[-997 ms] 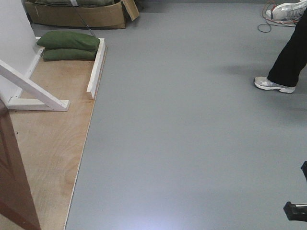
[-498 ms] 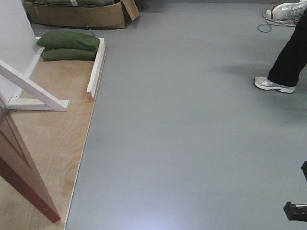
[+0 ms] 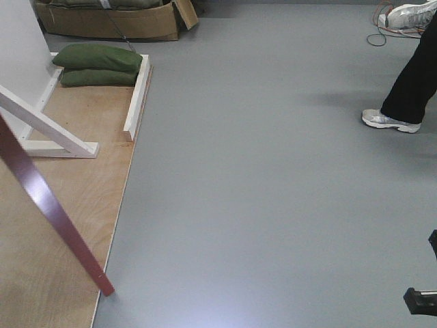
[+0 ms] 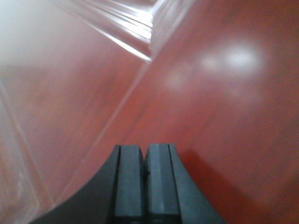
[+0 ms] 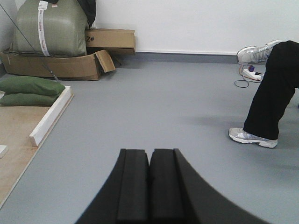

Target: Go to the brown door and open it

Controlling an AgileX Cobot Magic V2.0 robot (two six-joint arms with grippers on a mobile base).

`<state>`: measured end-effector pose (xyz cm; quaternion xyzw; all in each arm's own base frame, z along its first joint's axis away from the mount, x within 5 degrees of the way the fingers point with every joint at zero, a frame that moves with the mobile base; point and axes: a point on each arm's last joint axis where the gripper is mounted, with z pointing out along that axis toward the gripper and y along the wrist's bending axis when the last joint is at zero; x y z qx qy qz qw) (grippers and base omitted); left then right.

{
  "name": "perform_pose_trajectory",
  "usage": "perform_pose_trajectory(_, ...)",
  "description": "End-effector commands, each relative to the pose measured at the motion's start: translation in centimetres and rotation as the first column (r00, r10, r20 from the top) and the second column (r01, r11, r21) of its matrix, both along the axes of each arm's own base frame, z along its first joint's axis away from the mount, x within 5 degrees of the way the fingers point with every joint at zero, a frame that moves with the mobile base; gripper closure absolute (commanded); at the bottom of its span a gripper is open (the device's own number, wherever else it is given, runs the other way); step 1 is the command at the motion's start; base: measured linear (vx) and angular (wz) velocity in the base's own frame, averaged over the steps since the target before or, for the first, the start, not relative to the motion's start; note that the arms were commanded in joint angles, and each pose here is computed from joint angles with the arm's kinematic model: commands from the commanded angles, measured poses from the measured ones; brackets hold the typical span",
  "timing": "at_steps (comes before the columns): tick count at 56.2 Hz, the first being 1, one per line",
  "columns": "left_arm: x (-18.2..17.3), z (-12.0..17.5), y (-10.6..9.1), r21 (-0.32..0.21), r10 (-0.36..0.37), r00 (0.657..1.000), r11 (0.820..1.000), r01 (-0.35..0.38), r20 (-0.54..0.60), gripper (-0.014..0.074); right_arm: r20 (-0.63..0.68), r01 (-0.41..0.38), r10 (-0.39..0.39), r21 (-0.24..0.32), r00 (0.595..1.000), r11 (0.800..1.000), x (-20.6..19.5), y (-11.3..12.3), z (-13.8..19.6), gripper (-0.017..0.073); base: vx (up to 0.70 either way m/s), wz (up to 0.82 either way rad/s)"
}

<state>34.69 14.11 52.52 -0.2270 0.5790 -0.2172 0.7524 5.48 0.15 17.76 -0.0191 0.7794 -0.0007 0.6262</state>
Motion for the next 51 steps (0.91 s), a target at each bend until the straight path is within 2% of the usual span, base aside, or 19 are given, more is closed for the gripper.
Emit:
perform_pose_trajectory(1,-2.1,3.1,-2.0,0.016,-0.018,0.995,1.0,0.016,0.095,0.0597,0.091,0.003,-0.002,-0.01,0.996,1.0,0.1,0.0,0.7,0.0559,0.0,0.0)
perform_pose_trajectory(19,-0.5,2.8,-6.2,0.014,-0.147,0.985,0.989,0.146,0.088,0.0597,0.091,0.003,-0.002,-0.01,0.996,1.0,0.1,0.0,0.7,0.0559,0.0,0.0)
perform_pose_trajectory(25,0.3,2.3,-7.8,0.016,-0.216,0.974,0.976,0.216,0.065,0.0597,0.091,0.003,-0.002,-0.01,0.996,1.0,0.1,0.0,0.7,0.0559,0.0,0.0)
perform_pose_trajectory(33,1.5,1.3,-9.8,0.015,-0.313,0.95,0.95,0.312,0.027,0.0597,0.091,0.003,-0.002,-0.01,0.996,1.0,0.1,0.0,0.7,0.0559,0.0,0.0)
perform_pose_trajectory(39,2.4,0.5,-10.9,0.01,-0.358,0.934,0.934,0.358,0.003,0.0597,0.091,0.003,-0.002,-0.01,0.996,1.0,0.1,0.0,0.7,0.0559,0.0,0.0)
perform_pose_trajectory(44,2.8,0.1,-11.4,0.006,-0.38,0.925,0.925,0.38,-0.01,0.0597,0.091,0.003,-0.002,-0.01,0.996,1.0,0.1,0.0,0.7,0.0559,0.0,0.0)
perform_pose_trajectory(51,3.2,-0.3,-11.4,0.002,-0.385,0.923,0.923,0.385,-0.021,0.0597,0.091,0.003,-0.002,-0.01,0.996,1.0,0.1,0.0,0.7,0.0559,0.0,0.0)
